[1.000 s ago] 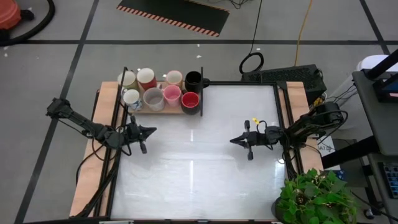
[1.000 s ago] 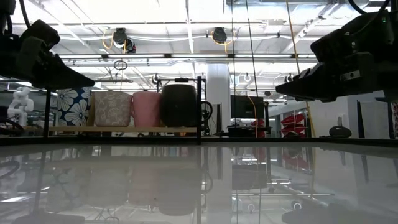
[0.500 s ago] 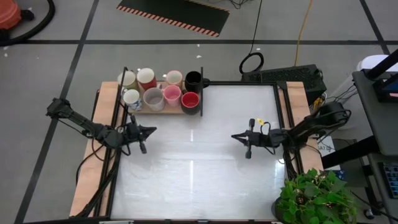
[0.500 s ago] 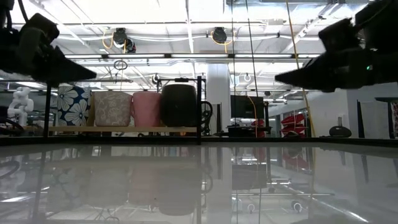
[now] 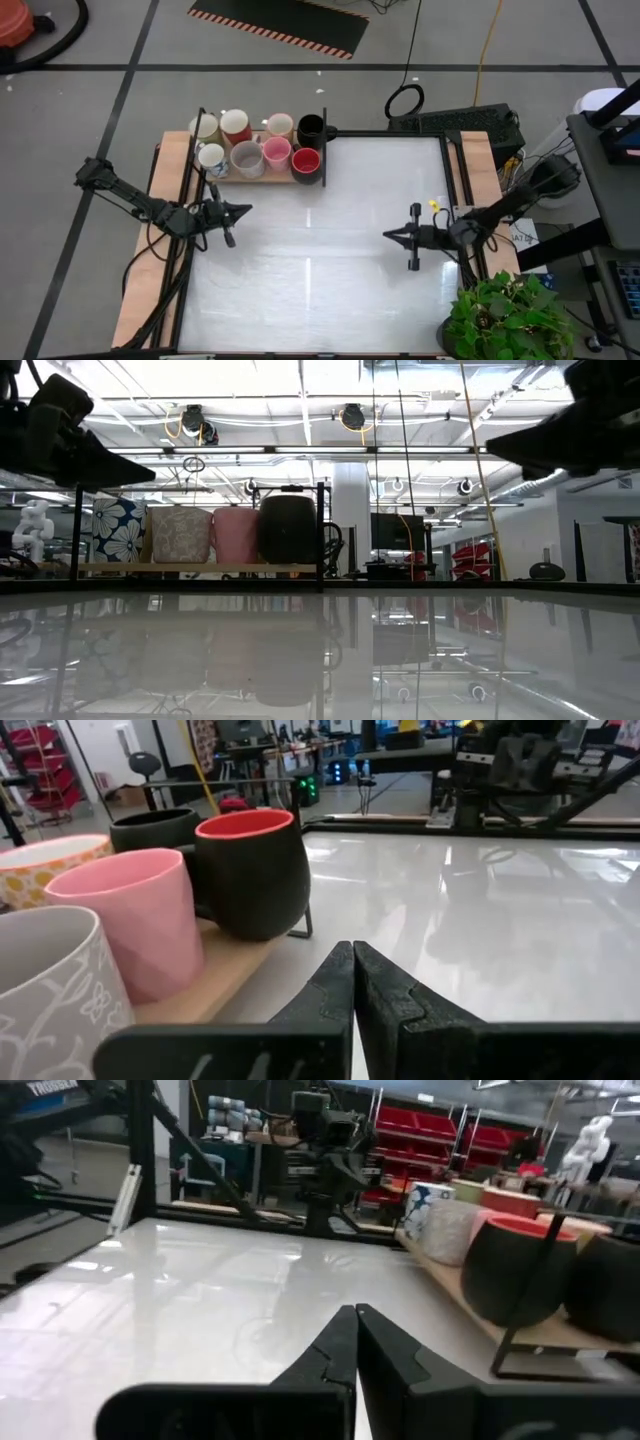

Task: Place coffee mugs
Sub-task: Return to Home Position

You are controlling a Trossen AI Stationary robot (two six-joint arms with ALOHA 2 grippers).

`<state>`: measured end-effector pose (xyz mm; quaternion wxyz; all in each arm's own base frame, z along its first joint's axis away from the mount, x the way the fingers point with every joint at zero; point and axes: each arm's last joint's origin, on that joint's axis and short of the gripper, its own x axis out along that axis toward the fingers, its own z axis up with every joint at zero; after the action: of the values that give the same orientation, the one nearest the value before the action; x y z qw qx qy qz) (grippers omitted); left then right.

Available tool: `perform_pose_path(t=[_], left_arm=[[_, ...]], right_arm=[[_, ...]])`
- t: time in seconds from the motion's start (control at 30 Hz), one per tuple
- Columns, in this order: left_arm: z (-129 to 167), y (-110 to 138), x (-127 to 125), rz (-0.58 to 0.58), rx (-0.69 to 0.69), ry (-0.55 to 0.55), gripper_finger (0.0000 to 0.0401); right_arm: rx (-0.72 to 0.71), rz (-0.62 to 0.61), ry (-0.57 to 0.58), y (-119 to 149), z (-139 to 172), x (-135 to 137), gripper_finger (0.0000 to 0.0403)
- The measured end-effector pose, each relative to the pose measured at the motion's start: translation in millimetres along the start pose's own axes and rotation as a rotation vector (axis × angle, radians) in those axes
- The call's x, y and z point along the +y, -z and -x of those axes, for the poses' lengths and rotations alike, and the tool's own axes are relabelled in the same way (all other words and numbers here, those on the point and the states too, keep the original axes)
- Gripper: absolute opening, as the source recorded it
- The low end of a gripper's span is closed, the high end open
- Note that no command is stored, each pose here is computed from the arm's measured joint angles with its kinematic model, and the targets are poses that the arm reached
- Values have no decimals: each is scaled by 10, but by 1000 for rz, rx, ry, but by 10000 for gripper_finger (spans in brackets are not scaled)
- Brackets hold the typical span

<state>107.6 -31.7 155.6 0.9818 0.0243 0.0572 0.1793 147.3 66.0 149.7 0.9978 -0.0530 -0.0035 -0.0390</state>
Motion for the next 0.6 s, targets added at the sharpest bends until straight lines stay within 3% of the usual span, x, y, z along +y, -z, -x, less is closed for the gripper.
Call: perform_pose_path(t=[0.37,0.6], left_arm=[[1,16,-16,5,15,58,5],[1,23,-23,-7,22,81,5]], right_arm=[[-9,-3,-42,-95,276,219,0],[-109,-41,-177,-283,491,269,0]])
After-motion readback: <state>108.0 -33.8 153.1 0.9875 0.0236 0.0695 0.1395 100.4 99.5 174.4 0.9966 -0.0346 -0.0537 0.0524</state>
